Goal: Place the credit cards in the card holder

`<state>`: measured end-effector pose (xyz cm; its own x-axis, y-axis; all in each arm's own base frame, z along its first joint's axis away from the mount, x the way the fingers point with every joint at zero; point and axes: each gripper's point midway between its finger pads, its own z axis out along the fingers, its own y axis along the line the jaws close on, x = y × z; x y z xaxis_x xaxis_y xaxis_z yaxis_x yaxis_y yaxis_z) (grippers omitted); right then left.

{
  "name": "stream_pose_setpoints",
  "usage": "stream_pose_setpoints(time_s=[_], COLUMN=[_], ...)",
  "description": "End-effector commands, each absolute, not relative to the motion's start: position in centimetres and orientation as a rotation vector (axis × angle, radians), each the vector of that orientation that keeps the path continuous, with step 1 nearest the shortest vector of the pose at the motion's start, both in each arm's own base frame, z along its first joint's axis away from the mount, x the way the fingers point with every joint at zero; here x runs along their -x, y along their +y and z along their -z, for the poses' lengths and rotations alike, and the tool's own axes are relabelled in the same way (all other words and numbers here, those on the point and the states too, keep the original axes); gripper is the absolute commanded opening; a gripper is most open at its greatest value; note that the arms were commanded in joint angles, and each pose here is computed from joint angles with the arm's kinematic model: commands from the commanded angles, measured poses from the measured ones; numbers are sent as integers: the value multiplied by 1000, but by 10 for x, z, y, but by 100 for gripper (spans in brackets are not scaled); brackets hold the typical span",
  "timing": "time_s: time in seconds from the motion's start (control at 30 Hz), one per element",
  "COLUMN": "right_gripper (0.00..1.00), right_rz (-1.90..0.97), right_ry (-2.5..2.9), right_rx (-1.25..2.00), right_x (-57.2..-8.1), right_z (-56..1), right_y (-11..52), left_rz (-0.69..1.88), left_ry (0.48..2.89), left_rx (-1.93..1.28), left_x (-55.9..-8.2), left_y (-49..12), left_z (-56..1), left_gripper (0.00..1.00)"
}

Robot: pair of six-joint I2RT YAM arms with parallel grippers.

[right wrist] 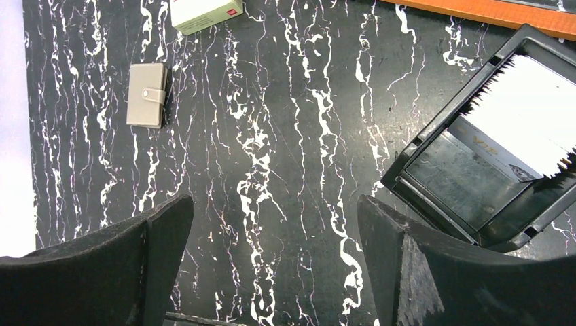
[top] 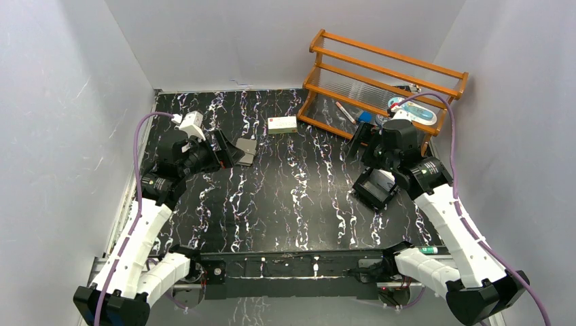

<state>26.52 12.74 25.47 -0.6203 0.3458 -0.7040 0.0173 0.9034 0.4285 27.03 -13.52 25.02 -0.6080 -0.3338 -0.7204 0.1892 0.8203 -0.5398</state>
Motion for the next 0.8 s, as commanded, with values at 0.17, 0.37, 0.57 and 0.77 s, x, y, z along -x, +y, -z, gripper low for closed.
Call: stream_pose_setpoints(time_s=[0.17, 0.37, 0.57, 0.77], right_gripper=[98, 98, 98, 98], right_rz=[-544, -563, -555, -633], right_ry=[2115, 2114, 2095, 2034], right_rx=[-241, -211, -179, -33], right_x=[-269, -266, -261, -251], right_z=[-279, -280, -290, -310], right_y=[131, 134, 131, 143], left_rz=[654, 494, 409, 269], left_ry=[2131, 2272, 2358, 2545], left_rx=[115, 168, 237, 150], left_x=[-273, -293, -332, -364], left_y=[-124, -109, -109, -105], left_z=[-237, -191, -161, -121], left_gripper=[99, 99, 99, 84])
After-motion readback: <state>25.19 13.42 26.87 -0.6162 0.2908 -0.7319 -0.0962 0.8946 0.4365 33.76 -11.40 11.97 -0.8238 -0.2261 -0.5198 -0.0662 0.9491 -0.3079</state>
